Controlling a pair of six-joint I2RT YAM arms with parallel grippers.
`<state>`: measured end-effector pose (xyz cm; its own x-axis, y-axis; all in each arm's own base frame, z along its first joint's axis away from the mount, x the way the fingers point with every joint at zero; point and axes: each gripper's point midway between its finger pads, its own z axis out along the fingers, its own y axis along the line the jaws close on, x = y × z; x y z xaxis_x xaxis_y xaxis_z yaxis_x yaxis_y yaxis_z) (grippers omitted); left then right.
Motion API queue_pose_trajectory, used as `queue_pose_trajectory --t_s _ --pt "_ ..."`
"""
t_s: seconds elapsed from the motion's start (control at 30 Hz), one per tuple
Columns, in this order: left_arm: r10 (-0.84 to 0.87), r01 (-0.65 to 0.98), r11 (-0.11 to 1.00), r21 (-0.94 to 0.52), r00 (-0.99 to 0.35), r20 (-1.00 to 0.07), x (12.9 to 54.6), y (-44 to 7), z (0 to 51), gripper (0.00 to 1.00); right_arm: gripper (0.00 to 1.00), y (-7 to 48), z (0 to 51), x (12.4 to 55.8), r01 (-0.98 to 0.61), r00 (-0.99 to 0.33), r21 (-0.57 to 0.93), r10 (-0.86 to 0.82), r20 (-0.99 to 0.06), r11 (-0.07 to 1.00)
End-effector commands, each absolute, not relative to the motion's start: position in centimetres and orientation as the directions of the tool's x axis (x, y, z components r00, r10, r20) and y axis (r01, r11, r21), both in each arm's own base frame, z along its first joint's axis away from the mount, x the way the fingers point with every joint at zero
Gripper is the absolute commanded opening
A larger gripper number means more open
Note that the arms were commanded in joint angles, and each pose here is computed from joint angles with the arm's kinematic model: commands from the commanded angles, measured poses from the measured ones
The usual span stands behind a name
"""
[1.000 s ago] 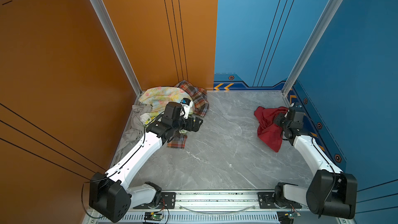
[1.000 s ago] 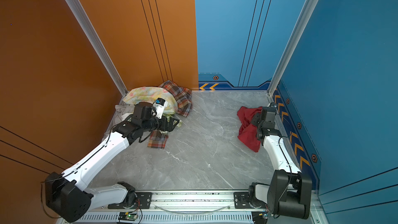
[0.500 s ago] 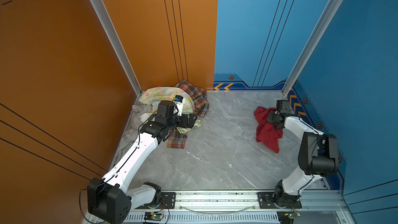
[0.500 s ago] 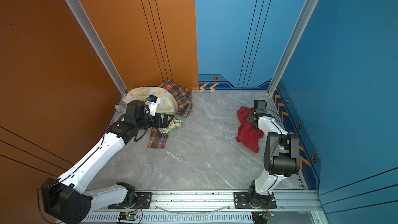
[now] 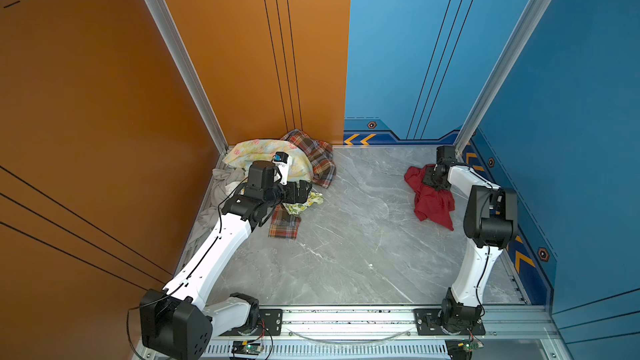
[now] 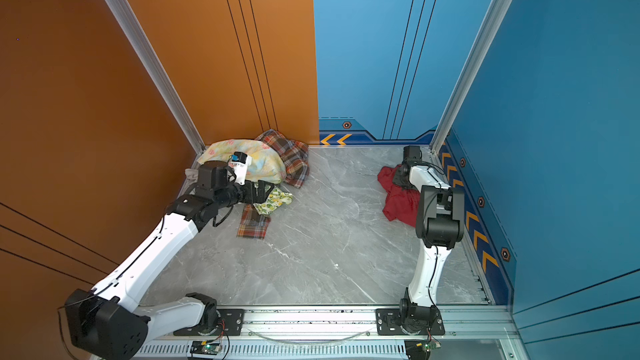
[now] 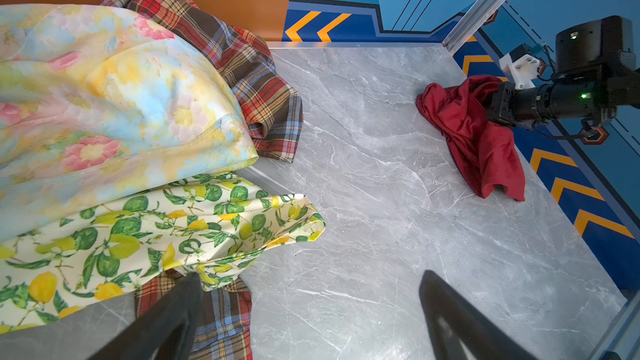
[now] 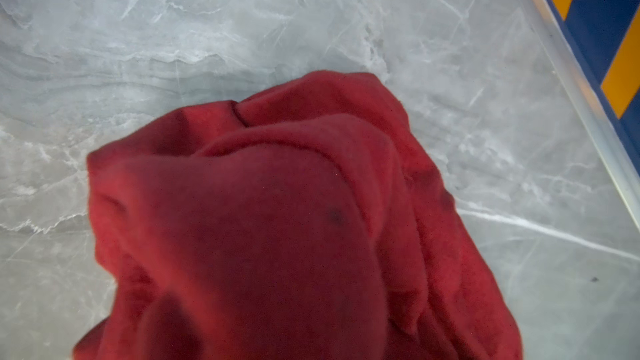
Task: Pick out a specific cloth from the pile
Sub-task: 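Carry the red cloth to the open table corner and lower it with the right gripper, then open the right gripper to release the red cloth on the table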
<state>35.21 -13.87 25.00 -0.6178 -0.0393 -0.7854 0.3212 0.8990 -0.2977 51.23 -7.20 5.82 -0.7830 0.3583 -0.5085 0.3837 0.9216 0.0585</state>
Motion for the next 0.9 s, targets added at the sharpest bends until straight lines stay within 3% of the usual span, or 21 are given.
queue_pose_trajectory --t_s 0.0,0.27,0.43,0.6,0.73,0.87 --pt "-0.054 0.304 0.897 -0.319 -0.643 -0.764 35.5 -13.7 23.8 0.98 0.0 -6.5 4.6 51.9 0.328 -0.835 0.022 0.301 -0.46 0.944" --pt "-0.065 0.27 0.911 -0.31 -0.651 -0.756 36.2 -12.8 23.0 0.98 0.0 -6.7 5.7 55.2 0.302 -0.817 0.021 0.271 -0.508 0.953" --pt "-0.07 0.25 0.924 -0.287 -0.629 -0.774 36.3 -12.0 23.6 0.98 0.34 -7.0 10.5 56.0 0.296 -0.769 0.021 0.251 -0.588 0.955" --pt "-0.081 0.225 0.935 -0.275 -0.619 -0.782 36.1 -11.2 23.2 0.98 0.81 -7.0 16.7 55.3 0.304 -0.697 0.042 0.252 -0.672 0.952" --pt "-0.09 0.21 0.941 -0.264 -0.598 -0.797 36.0 -10.6 23.5 0.98 0.94 -6.7 21.7 54.1 0.304 -0.638 0.055 0.245 -0.73 0.951" --pt "-0.101 0.171 0.957 -0.235 -0.563 -0.82 36.1 -9.4 23.6 0.98 1.0 -5.9 24.5 52.1 0.296 -0.607 0.052 0.23 -0.761 0.954"
